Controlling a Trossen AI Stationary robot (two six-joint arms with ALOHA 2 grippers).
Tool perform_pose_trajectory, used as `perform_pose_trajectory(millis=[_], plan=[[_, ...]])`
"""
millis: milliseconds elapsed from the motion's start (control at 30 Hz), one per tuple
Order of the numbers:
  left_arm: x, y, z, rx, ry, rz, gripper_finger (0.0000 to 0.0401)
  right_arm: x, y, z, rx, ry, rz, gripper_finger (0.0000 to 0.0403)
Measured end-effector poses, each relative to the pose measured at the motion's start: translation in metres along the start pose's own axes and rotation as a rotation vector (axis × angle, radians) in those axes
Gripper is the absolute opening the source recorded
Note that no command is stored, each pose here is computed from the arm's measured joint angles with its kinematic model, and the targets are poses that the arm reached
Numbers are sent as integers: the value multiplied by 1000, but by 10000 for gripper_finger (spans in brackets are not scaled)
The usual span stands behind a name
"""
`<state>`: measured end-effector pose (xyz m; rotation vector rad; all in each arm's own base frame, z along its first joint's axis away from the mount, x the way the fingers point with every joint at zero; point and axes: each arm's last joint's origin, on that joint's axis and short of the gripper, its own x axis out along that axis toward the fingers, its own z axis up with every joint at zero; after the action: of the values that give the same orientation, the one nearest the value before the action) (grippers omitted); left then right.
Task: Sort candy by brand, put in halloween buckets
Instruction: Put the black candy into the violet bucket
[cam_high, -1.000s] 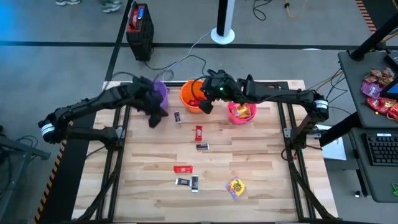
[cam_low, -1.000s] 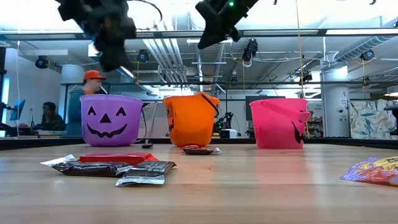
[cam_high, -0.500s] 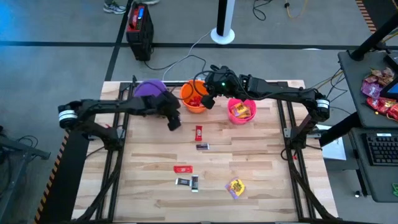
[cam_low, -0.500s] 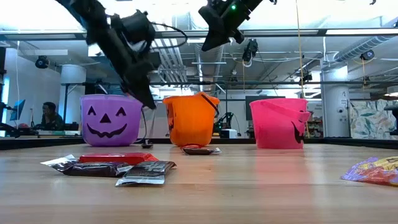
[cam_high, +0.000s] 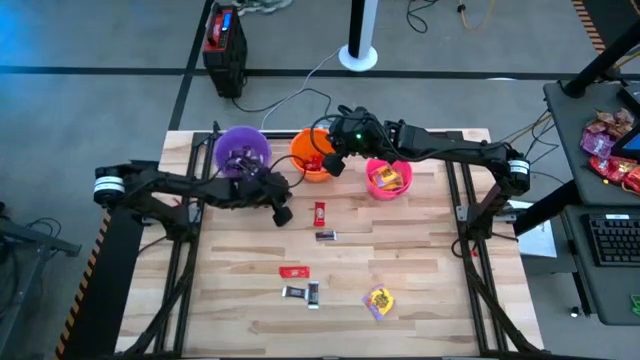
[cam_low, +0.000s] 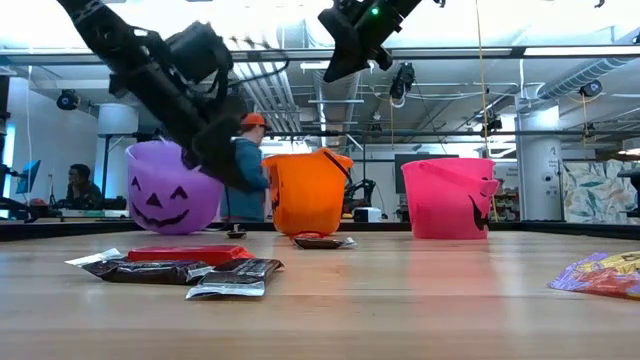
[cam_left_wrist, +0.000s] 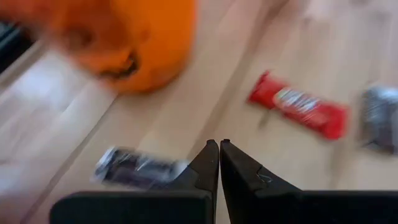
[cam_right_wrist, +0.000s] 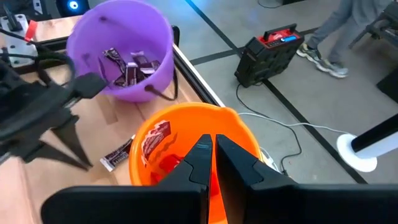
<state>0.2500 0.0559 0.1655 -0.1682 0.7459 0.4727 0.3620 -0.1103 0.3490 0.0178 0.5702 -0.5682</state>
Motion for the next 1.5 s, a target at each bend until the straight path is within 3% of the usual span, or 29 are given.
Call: perform_pose_trajectory(millis=[367, 500, 567, 667, 800, 867, 967, 1067, 1333, 1500], plan=[[-17, -13, 44, 13, -74, -35, 0, 2, 1, -1, 3, 5, 2, 13], [-25, -20, 53, 143, -26, -108, 0, 3, 3, -4, 9, 16, 3, 13], [-32, -29, 49, 263, 10, -167, 0, 4, 5, -9, 13, 51, 6, 13], [-41, -39, 33, 323, -43, -145, 0, 6, 11, -21, 4, 102, 15, 13], [-39, -37, -10, 221, -139, -93, 0, 9, 22, -35, 2, 124, 30, 13], [-35, -33, -29, 179, -211, 12, 0, 13, 28, -43, 16, 117, 39, 13], [-28, -28, -36, 119, -305, 197, 0, 16, 36, -51, 39, 88, 55, 13], [-16, -28, -46, 21, -262, 295, 0, 17, 40, -54, 67, 78, 59, 13], [14, -35, -62, 19, -158, 352, 0, 14, 44, -53, 79, 72, 65, 13], [25, -39, -63, 4, -174, 351, 0, 14, 44, -53, 87, 71, 65, 13]])
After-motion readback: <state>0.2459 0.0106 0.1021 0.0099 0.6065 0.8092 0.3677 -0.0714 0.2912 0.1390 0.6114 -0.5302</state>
